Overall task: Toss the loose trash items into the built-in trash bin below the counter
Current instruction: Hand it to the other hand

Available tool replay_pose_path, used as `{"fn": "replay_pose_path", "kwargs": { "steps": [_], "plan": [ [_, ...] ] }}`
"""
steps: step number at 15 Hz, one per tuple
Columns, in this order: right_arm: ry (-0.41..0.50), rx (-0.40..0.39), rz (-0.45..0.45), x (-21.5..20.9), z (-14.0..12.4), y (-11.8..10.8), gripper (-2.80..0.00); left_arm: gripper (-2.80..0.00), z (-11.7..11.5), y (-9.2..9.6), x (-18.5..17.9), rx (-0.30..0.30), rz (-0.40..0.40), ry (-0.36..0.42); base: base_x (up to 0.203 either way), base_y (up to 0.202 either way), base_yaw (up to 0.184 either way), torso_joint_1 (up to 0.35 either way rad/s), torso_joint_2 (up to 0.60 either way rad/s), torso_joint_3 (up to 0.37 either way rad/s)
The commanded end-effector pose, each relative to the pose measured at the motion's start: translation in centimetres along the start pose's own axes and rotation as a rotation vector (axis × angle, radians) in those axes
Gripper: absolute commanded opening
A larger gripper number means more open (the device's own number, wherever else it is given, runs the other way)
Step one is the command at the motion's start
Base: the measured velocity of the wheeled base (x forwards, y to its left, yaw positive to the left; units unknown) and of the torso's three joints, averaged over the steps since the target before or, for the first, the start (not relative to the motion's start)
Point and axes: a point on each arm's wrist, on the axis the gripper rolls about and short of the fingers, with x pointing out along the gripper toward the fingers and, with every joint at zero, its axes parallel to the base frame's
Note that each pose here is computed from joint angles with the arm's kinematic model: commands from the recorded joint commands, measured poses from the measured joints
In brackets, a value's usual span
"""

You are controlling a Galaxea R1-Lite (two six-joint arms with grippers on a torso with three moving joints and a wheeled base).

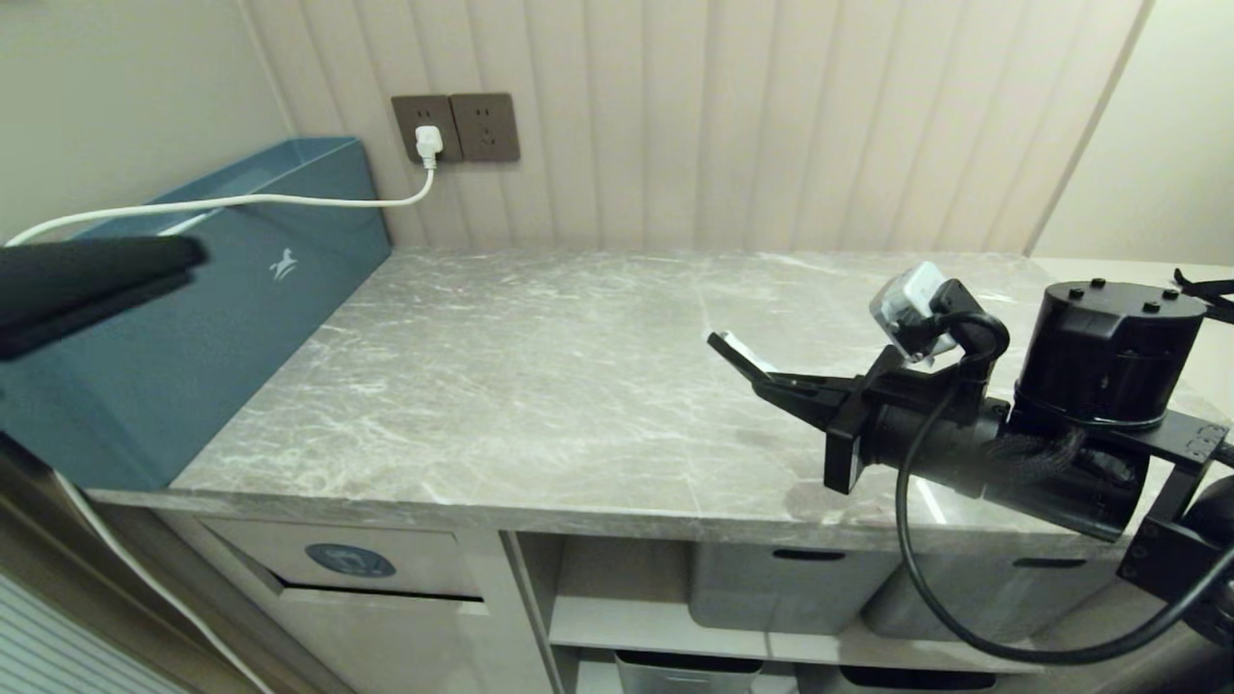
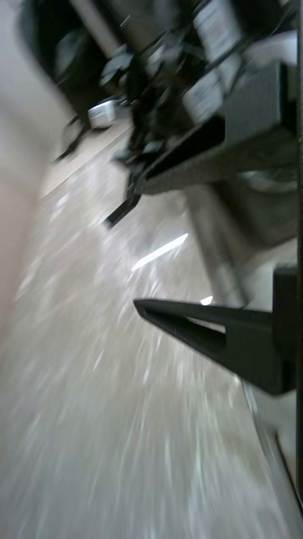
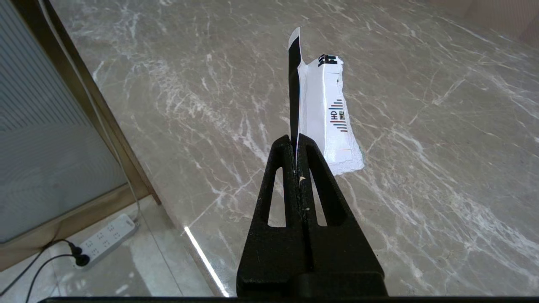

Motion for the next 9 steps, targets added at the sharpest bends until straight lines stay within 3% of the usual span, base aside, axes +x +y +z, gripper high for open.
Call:
{"fn": "replay_pose_path", "kwargs": {
  "steps": [1,3,5,7,9],
  "plan": [
    [-0.012,-0.003,0.009,-0.2,0.2,0.2,-2.80,0.00,-2.1,2.2,7.0,-0.085,-0.064,0.206,0.000,0.000,0.000,0.000,0.00,0.000],
    [-0.012,0.010,0.024,-0.1,0.2,0.3,-2.80,0.00,-3.9,2.1,10.5,-0.118,-0.152,0.296,0.000,0.000,0.000,0.000,0.00,0.000],
    [-0.037,0.093,0.039,0.0,0.9,0.3,-2.80,0.00,-5.9,2.0,13.6,-0.136,-0.203,0.355,0.000,0.000,0.000,0.000,0.00,0.000],
    [-0.051,0.139,0.080,0.2,1.4,1.4,-2.80,0.00,-7.5,1.1,15.4,-0.161,-0.251,0.404,0.000,0.000,0.000,0.000,0.00,0.000],
    [-0.053,0.136,0.098,0.3,1.5,1.9,-2.80,0.00,-8.9,0.1,16.9,-0.157,-0.302,0.427,0.000,0.000,0.000,0.000,0.00,0.000]
  ]
}}
